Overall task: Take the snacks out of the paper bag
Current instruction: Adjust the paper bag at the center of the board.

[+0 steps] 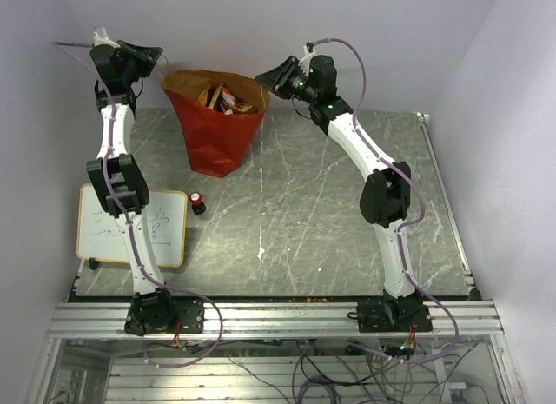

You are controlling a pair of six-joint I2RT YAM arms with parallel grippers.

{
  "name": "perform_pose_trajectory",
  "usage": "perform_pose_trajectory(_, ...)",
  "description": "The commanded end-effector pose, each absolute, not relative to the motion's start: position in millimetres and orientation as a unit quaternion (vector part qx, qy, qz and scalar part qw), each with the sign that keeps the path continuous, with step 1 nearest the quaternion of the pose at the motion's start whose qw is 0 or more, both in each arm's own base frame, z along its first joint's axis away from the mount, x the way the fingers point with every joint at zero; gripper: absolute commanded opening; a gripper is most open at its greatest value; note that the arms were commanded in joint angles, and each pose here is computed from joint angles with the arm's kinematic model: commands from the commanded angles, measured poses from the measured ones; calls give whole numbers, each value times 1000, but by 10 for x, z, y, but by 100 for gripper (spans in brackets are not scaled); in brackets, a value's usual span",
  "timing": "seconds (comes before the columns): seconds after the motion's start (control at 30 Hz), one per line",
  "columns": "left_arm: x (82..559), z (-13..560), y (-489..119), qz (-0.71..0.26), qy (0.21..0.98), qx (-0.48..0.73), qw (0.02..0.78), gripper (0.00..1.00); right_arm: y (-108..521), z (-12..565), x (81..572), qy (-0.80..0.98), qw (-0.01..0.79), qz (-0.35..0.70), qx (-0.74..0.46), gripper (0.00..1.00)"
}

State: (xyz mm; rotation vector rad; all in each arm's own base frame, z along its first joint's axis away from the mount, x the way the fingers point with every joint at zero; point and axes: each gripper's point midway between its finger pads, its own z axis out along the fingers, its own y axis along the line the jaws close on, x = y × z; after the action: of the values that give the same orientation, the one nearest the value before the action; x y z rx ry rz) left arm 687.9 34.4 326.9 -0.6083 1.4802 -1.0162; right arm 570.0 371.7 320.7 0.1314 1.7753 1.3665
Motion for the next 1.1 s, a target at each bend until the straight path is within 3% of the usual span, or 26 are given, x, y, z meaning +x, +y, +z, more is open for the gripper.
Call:
perform_pose_trajectory(0.0, 6654, 3824, -150, -476, 621, -198, 591, 8, 3639, 3433, 5666, 693, 444, 566, 46, 15)
perform_pose_trajectory(0.1, 6585, 3907, -353, -508, 615, -187, 573, 7, 3475, 3517, 5599, 688, 436, 578, 48, 0)
perform_pose_trajectory(0.37, 6289, 4158, -902, -541, 617, -151, 551, 7, 3019, 3761, 5207, 701, 457, 546, 30, 0)
perform_pose_trajectory(0.83, 5292, 4360, -1561, -564, 654, -124, 488, 7, 2456, 3564, 3754, 770, 436, 463, -42, 0)
perform_pose_trajectory(1.07, 4957, 4416, -1713, -594, 645, -116, 466, 7, 2279, 3174, 3007, 811, 373, 436, -112, 0)
